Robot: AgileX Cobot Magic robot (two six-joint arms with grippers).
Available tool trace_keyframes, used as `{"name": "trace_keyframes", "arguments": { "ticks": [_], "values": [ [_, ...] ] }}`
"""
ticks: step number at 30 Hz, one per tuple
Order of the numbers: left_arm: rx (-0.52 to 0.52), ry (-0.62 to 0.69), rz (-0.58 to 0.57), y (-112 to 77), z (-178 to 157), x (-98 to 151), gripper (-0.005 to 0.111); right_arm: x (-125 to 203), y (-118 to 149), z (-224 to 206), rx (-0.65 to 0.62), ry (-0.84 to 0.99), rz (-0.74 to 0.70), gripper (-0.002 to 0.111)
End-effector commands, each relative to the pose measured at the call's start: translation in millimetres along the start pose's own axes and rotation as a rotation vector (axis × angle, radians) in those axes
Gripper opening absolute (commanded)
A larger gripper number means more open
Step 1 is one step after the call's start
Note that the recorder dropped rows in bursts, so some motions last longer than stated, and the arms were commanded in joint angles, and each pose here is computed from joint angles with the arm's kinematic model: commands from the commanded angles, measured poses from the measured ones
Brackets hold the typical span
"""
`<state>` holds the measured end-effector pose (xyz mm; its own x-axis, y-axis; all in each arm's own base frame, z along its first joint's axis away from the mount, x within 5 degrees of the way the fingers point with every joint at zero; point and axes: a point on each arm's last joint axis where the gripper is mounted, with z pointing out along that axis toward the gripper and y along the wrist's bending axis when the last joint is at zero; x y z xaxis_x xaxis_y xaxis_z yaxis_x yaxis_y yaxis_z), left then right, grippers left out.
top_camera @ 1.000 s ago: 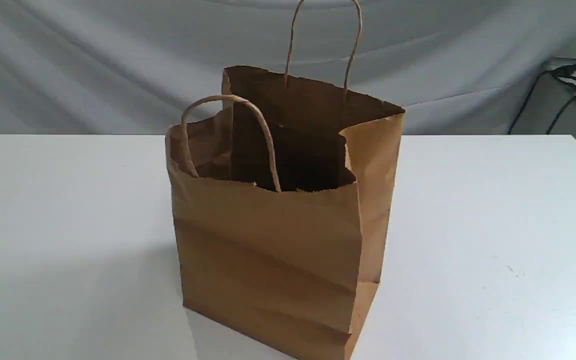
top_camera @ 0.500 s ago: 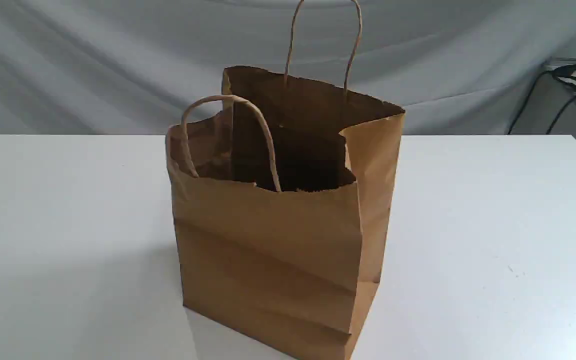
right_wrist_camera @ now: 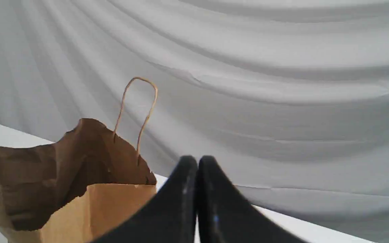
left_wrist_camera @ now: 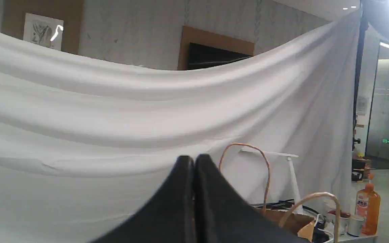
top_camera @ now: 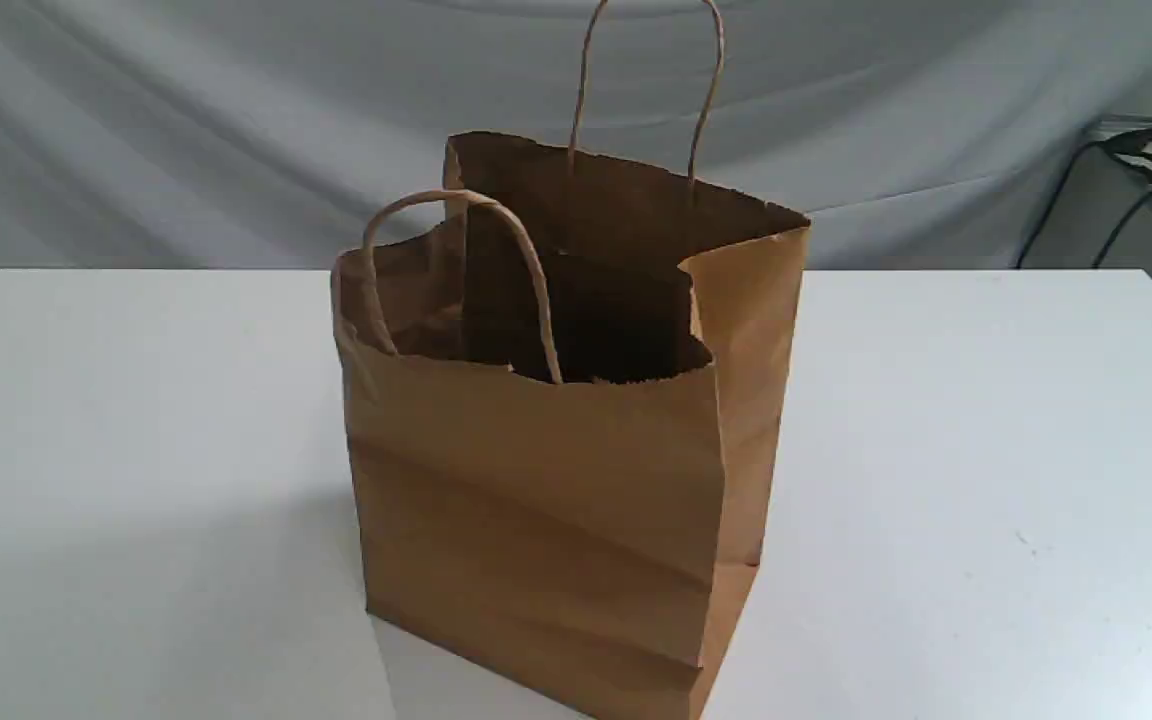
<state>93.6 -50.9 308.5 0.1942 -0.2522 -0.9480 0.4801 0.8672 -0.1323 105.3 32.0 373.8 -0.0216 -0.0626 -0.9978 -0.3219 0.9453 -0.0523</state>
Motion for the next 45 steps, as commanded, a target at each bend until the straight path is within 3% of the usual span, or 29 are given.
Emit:
{"name": "trace_keyframes", "arguments": {
  "ticks": [1, 12, 21, 38, 45],
  "values": [
    [-0.005, -0.004, -0.013, 0.8, -1.0, 0.5, 0.000, 21.3, -4.5, -5.0, 0.064, 0.000, 0.067, 0.000],
    [-0.005, -0.004, -0.013, 0.8, -1.0, 0.5, 0.000, 116.8, -1.4, -42.2, 0.215, -0.078, 0.166, 0.000],
    [-0.005, -0.004, -0.013, 0.8, -1.0, 0.5, 0.000, 164.4, -0.4, -48.7, 0.261, -0.092, 0.170, 0.000],
    [-0.005, -0.002, -0.013, 0.7, -1.0, 0.6, 0.000, 163.9, -5.1, -49.9, 0.308, -0.139, 0.221, 0.000],
    [-0.005, -0.002, -0.013, 0.7, -1.0, 0.6, 0.000, 151.5, -5.7, -52.6, 0.324, -0.152, 0.069, 0.000]
  ]
}}
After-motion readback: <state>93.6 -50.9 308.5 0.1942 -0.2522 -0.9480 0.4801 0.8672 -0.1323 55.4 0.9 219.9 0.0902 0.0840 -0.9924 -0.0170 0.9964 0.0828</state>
